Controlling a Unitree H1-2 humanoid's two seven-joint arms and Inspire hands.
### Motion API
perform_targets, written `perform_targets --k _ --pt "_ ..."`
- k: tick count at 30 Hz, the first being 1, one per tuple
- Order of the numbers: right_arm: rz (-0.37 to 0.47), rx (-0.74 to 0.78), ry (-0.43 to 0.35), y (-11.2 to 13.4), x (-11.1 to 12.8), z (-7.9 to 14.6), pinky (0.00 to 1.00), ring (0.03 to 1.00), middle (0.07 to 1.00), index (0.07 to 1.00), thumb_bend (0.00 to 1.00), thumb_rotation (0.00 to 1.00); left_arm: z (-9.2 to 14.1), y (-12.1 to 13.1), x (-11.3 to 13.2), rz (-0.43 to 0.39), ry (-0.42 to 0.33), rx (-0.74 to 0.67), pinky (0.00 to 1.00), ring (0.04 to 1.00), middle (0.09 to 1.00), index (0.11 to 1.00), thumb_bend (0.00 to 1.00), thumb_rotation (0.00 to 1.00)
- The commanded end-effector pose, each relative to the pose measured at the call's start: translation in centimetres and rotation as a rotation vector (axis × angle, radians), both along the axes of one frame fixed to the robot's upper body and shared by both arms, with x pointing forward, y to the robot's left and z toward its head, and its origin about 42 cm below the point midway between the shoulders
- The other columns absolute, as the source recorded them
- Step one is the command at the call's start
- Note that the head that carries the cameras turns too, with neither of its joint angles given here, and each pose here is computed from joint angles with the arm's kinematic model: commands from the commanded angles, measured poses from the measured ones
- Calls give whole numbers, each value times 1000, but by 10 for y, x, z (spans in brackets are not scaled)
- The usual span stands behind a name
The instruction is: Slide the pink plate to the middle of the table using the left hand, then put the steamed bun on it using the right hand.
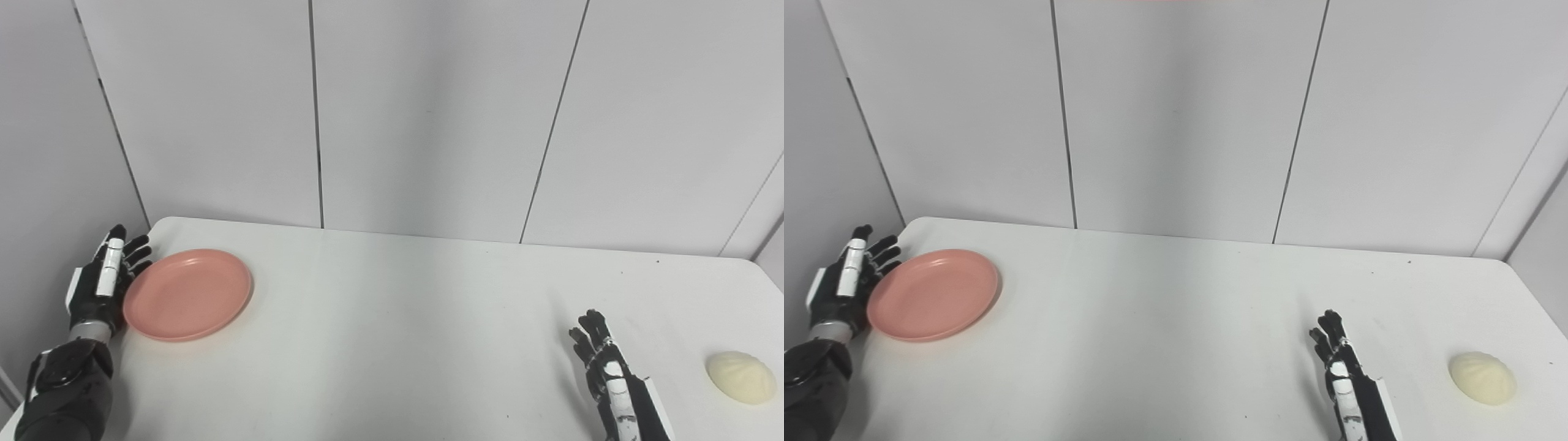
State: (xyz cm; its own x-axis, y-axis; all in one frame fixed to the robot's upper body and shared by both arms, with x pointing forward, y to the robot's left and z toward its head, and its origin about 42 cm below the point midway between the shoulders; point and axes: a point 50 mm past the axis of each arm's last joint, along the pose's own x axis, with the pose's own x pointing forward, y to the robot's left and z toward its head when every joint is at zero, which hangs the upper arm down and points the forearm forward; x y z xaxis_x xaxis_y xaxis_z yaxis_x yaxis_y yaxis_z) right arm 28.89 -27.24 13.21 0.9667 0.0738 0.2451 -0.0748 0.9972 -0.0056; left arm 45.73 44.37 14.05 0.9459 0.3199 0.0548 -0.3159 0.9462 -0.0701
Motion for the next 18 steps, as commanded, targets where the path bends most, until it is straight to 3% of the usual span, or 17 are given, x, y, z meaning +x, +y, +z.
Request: perform_targets --k 1,8,12,18 --pt "-6 23 58 4 -11 -17 989 946 968 968 715 935 23 -1 12 -15 -69 35 787 817 807 909 750 801" --pt "-4 19 52 6 -12 -16 991 947 971 970 725 932 11 -12 11 -36 -40 10 805 816 802 915 751 781" --pt "-5 23 55 6 -12 -16 995 947 972 969 716 929 8 -21 13 -52 -52 -20 764 803 790 903 766 768" --pt "-2 23 56 7 -11 -17 998 948 974 970 719 928 9 -40 20 -102 -71 -38 783 816 805 912 775 768"
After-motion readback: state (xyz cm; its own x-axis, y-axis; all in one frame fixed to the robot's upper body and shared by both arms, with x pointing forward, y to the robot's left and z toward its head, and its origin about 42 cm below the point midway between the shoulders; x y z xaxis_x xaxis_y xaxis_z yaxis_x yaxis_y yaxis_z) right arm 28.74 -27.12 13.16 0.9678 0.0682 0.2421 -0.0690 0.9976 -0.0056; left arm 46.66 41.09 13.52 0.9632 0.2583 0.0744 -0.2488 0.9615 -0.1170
